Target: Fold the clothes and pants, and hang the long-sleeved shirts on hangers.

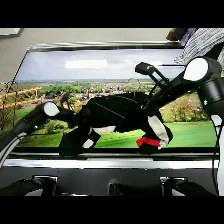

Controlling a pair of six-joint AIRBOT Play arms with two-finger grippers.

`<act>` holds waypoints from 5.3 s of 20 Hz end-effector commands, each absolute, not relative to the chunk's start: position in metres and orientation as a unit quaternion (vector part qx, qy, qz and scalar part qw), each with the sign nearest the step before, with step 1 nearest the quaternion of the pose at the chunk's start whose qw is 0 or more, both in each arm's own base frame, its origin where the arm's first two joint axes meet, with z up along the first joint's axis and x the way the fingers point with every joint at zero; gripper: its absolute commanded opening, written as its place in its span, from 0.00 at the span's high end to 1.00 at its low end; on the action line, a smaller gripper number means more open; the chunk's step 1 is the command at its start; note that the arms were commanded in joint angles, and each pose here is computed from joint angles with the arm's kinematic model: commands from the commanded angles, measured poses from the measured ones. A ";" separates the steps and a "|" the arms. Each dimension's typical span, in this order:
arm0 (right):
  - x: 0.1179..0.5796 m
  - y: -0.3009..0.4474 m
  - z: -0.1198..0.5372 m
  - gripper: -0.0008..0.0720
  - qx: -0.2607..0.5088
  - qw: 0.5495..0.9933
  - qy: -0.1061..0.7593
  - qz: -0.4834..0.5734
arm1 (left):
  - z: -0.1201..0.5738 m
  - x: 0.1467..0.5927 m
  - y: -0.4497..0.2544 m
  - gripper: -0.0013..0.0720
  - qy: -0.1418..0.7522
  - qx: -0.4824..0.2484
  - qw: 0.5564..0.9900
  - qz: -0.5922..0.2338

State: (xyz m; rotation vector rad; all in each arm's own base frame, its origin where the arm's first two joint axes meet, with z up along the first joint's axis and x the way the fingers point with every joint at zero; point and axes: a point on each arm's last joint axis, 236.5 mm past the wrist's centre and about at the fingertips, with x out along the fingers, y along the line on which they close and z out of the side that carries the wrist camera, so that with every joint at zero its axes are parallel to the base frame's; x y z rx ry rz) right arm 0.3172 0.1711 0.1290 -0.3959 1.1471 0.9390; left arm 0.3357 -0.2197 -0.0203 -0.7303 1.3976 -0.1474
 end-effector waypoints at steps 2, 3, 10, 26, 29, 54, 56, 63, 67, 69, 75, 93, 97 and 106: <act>0.327 0.190 0.132 0.94 -0.142 0.740 0.494 0.433 | -0.017 0.369 -0.174 0.94 0.605 -0.352 0.714 -0.036; 0.330 0.194 0.128 0.94 -0.132 0.744 0.490 0.434 | -0.023 0.369 -0.173 0.94 0.610 -0.351 0.710 -0.033; 0.362 0.210 0.113 0.94 -0.049 0.777 0.486 0.397 | -0.029 0.391 -0.185 0.60 0.576 -0.292 0.759 -0.085; 0.360 0.209 0.111 0.94 0.035 0.774 0.531 0.343 | -0.045 0.302 -0.319 0.34 0.496 0.150 0.831 -0.203; 0.358 0.209 0.111 0.94 0.034 0.771 0.535 0.343 | -0.068 0.305 -0.316 0.34 0.517 0.133 0.827 -0.176; 0.309 0.203 0.147 0.94 -0.002 0.760 0.533 0.373 | 0.023 0.368 -0.289 0.94 0.572 -0.199 0.744 -0.281; 0.296 0.207 0.139 0.94 -0.043 0.749 0.543 0.376 | 0.035 0.383 -0.279 0.94 0.558 -0.215 0.753 -0.275; 0.283 0.215 0.129 0.94 -0.183 0.751 0.524 0.359 | 0.052 0.395 -0.249 0.95 0.571 -0.230 0.743 -0.264; 0.277 0.211 0.153 0.94 -0.180 0.772 0.491 0.362 | 0.030 0.393 -0.244 0.95 0.598 -0.231 0.724 -0.253; 0.267 0.206 0.162 0.94 -0.182 0.773 0.487 0.365 | 0.019 0.394 -0.244 0.95 0.607 -0.232 0.718 -0.249; 0.237 0.187 0.158 0.94 -0.218 0.733 0.522 0.378 | 0.020 0.407 -0.239 0.94 0.595 -0.240 0.728 -0.241; 0.268 0.179 0.119 0.94 -0.250 0.713 0.561 0.340 | 0.054 0.421 -0.227 0.94 0.578 -0.242 0.738 -0.250; 0.266 0.183 0.113 0.94 -0.245 0.703 0.571 0.346 | 0.072 0.428 -0.229 0.94 0.559 -0.233 0.751 -0.264; 0.260 0.161 0.108 0.94 -0.246 0.693 0.609 0.298 | 0.091 0.431 -0.216 0.94 0.558 -0.189 0.767 -0.254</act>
